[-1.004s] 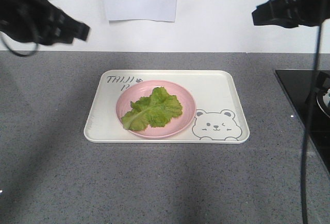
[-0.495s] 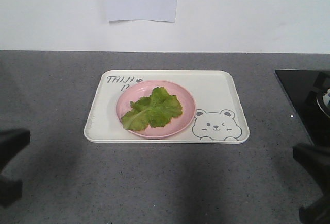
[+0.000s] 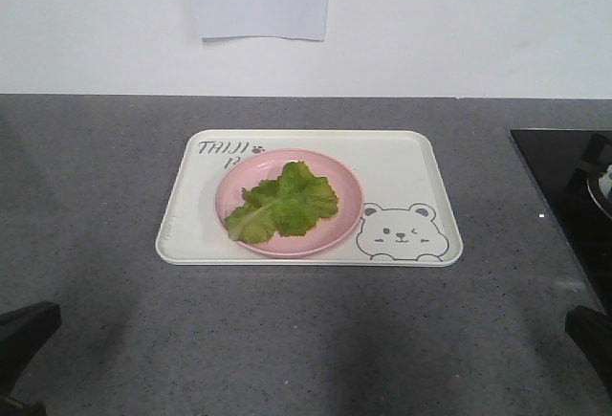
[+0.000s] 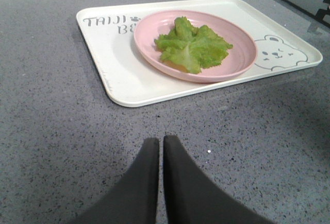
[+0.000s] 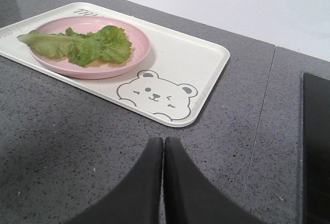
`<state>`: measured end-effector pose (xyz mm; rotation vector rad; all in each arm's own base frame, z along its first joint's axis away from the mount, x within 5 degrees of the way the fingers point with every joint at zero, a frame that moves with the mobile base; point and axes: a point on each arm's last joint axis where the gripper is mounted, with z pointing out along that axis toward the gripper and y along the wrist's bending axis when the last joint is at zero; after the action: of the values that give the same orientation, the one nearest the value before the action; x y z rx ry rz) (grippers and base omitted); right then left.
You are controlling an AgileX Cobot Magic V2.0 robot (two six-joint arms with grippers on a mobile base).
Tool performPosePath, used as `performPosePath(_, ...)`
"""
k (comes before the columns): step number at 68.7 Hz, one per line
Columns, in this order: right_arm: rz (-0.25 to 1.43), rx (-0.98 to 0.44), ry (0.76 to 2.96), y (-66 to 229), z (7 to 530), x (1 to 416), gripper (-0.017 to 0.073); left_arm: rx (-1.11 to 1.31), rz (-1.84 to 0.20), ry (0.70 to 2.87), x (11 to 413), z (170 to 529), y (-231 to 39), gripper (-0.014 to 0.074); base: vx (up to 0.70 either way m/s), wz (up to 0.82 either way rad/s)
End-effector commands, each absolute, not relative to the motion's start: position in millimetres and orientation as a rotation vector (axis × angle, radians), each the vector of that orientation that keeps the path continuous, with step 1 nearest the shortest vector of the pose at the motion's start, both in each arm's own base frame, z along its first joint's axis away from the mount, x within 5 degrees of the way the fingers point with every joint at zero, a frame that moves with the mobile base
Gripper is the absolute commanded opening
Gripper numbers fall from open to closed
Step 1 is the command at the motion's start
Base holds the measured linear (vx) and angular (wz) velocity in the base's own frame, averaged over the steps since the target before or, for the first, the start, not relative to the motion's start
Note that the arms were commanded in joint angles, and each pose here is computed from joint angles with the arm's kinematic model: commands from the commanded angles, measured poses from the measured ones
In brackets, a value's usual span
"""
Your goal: Transfer vegetables to tray and serve
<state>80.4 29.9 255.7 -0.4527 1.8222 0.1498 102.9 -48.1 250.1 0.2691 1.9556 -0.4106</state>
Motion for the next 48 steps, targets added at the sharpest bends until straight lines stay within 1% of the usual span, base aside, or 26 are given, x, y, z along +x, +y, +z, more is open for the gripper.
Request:
performPosePath(1, 0.127, -0.414, 1.763, 27.8, 266.8, 83.1, -0.0006, 0.240, -0.432, 1.862, 106.1, 265.4, -48.9, -0.0006, 0.00, 0.00)
performPosePath(35, 0.126, -0.415, 1.762, 27.8, 266.8, 83.1, -0.0006, 0.245, -0.428, 1.864, 106.0, 265.1, -48.9, -0.0006, 0.00, 0.00)
performPosePath(42, 0.126, -0.415, 1.762, 27.8, 266.8, 83.1, -0.0006, 0.329, -0.347, 1.840, 106.6, 265.4, -47.8, -0.0006, 0.00, 0.00)
performPosePath(48, 0.126, -0.415, 1.762, 27.8, 266.8, 83.1, -0.0006, 0.367, -0.282, 1.762, 106.9, 264.1, -45.4, -0.0006, 0.00, 0.00)
